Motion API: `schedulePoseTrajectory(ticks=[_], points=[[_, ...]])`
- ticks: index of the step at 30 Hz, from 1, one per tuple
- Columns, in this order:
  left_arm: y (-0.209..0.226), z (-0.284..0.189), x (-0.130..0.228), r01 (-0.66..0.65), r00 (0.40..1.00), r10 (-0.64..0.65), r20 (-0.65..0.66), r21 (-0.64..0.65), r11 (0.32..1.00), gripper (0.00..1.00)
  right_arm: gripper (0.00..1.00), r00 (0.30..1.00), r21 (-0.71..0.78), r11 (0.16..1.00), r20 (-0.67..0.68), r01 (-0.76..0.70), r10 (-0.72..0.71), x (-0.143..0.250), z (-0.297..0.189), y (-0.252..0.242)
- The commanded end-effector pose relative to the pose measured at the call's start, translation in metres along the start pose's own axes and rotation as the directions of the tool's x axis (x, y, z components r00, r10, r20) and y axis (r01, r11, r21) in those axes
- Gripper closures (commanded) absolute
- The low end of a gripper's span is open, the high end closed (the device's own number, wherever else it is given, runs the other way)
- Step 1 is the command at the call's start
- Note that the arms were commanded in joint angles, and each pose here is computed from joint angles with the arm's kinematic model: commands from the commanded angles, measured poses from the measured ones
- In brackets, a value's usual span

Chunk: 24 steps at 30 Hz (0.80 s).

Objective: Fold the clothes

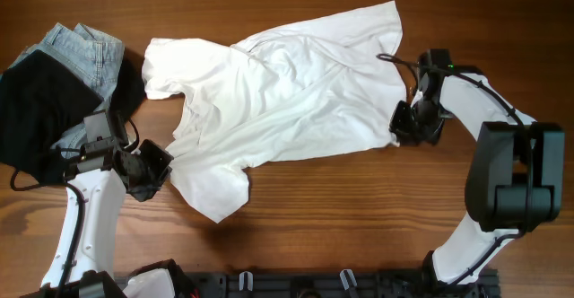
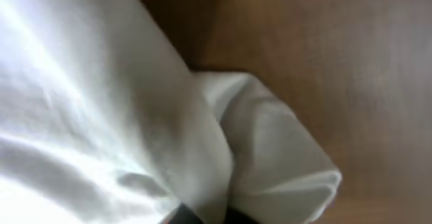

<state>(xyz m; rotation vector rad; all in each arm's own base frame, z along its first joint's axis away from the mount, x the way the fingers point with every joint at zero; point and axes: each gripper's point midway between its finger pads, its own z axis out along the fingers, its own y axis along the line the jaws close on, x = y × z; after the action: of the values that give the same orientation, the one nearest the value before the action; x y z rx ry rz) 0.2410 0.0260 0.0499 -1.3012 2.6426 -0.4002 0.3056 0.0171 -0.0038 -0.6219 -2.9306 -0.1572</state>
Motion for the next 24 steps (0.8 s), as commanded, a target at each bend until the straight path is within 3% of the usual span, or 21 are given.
schedulePoseTrajectory(ticks=[1, 3, 8, 12, 15, 17, 18, 19, 21, 24], points=[[0.000, -0.003, -0.007, -0.020, 0.999, 0.020, 0.026, -0.007, 1.000, 0.96, 0.93, 1.000, 0.088, 0.996, 0.004, -0.022, 0.022, 0.003, -0.017, -0.022], [0.000, -0.003, -0.007, -0.020, 0.999, 0.020, 0.026, -0.007, 1.000, 0.96, 0.75, 0.998, 0.074, 0.997, 0.061, -0.015, 0.011, -0.004, -0.038, -0.026], [0.000, -0.003, -0.007, -0.020, 0.999, 0.020, 0.026, -0.007, 1.000, 0.96, 0.69, 0.997, 0.120, 0.993, 0.078, 0.005, -0.014, -0.005, -0.040, -0.035], [0.000, -0.003, -0.007, -0.020, 0.999, 0.020, 0.027, -0.007, 1.000, 0.96, 0.63, 0.957, 0.066, 0.981, 0.217, 0.184, -0.194, -0.036, -0.056, -0.015], [0.000, -0.003, -0.007, -0.020, 0.999, 0.020, 0.027, -0.007, 1.000, 0.96, 0.96, 0.947, 0.099, 0.974, 0.232, 0.204, -0.222, -0.043, -0.052, -0.018], [0.000, -0.003, -0.007, -0.020, 0.999, 0.020, 0.027, -0.007, 1.000, 0.96, 0.94, 0.921, 0.212, 0.977, 0.385, -0.024, -0.061, -0.074, -0.066, -0.044], [0.000, -0.003, -0.007, -0.020, 0.999, 0.020, 0.027, -0.007, 1.000, 0.96, 0.78, 0.889, 0.207, 0.974, 0.458, -0.090, -0.015, -0.090, -0.073, -0.050], [0.000, -0.003, -0.007, -0.020, 0.999, 0.020, 0.027, -0.007, 1.000, 0.96, 0.72, 0.879, 0.183, 0.979, 0.476, -0.095, -0.004, -0.096, -0.076, -0.049], [0.000, -0.003, -0.007, -0.020, 0.999, 0.020, 0.026, -0.007, 1.000, 0.96, 0.34, 0.889, 0.138, 0.988, 0.458, -0.063, -0.007, -0.095, -0.075, -0.043], [0.000, -0.003, -0.007, -0.020, 0.999, 0.020, 0.027, -0.007, 1.000, 0.94, 0.29, 0.955, 0.130, 0.991, 0.290, 0.025, -0.063, -0.056, -0.061, -0.040]])
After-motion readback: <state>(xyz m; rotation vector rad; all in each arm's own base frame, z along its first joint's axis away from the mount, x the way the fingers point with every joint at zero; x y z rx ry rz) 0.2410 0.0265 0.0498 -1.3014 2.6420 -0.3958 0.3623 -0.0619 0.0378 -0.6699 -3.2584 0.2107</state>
